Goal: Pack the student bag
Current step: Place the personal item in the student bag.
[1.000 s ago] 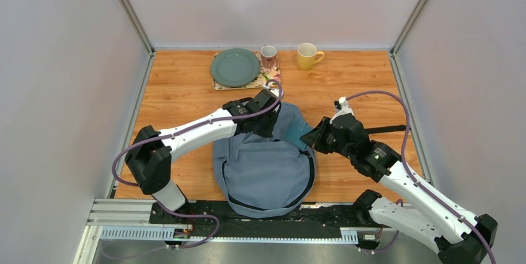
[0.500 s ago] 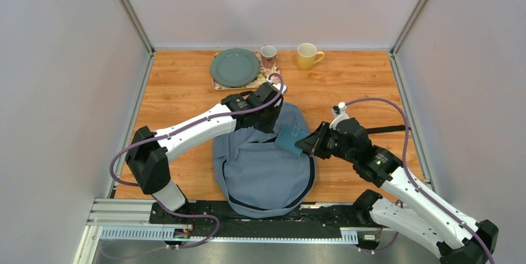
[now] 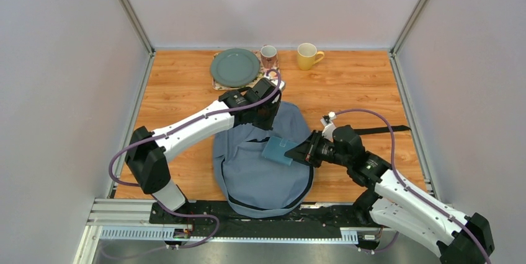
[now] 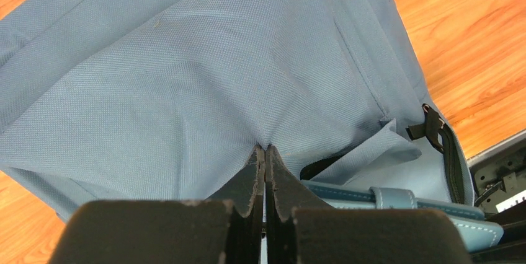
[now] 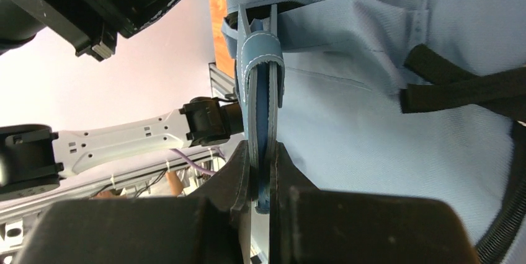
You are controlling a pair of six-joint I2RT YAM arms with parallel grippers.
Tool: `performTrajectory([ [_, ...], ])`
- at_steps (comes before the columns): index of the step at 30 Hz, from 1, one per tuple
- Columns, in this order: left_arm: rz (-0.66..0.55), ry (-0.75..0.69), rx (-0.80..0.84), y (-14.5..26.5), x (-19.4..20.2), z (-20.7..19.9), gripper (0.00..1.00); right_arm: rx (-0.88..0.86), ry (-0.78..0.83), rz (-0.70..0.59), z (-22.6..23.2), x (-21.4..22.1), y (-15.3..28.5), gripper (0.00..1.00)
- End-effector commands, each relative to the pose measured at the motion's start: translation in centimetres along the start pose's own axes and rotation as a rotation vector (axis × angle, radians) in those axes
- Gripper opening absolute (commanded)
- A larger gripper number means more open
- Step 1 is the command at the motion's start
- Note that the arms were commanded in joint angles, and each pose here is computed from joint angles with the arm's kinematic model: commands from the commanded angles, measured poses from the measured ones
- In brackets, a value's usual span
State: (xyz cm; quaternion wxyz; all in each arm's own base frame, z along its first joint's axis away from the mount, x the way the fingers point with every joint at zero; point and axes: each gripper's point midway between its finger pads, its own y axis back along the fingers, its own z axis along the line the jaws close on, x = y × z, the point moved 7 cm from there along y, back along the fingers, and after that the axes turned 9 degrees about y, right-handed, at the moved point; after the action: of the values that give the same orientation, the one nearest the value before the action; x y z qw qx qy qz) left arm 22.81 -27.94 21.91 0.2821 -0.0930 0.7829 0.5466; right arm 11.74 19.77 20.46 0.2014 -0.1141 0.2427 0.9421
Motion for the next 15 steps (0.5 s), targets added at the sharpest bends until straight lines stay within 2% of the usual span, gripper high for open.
performTrajectory([
  [1, -0.157, 0.034, 0.073, 2.6, -3.9, -1.4, 0.0, -0.168, 0.011, 0.026, 2.4, 0.4, 0.2, 0.0],
  [8, -0.159, 0.039, 0.076, 2.8, -4.0, -1.3, 0.0, -0.161, -0.02, 0.101, 1.8, 1.2, -0.7, 0.0],
  [11, -0.153, 0.034, 0.1, 3.1, -3.9, -1.5, 0.0, -0.098, 0.004, 0.034, 1.0, 0.8, -0.7, 0.0],
  [15, -0.138, 0.034, 0.143, 3.3, -3.4, -1.8, 0.0, -0.102, 0.021, -0.063, 1.1, -0.6, -1.4, 0.0],
])
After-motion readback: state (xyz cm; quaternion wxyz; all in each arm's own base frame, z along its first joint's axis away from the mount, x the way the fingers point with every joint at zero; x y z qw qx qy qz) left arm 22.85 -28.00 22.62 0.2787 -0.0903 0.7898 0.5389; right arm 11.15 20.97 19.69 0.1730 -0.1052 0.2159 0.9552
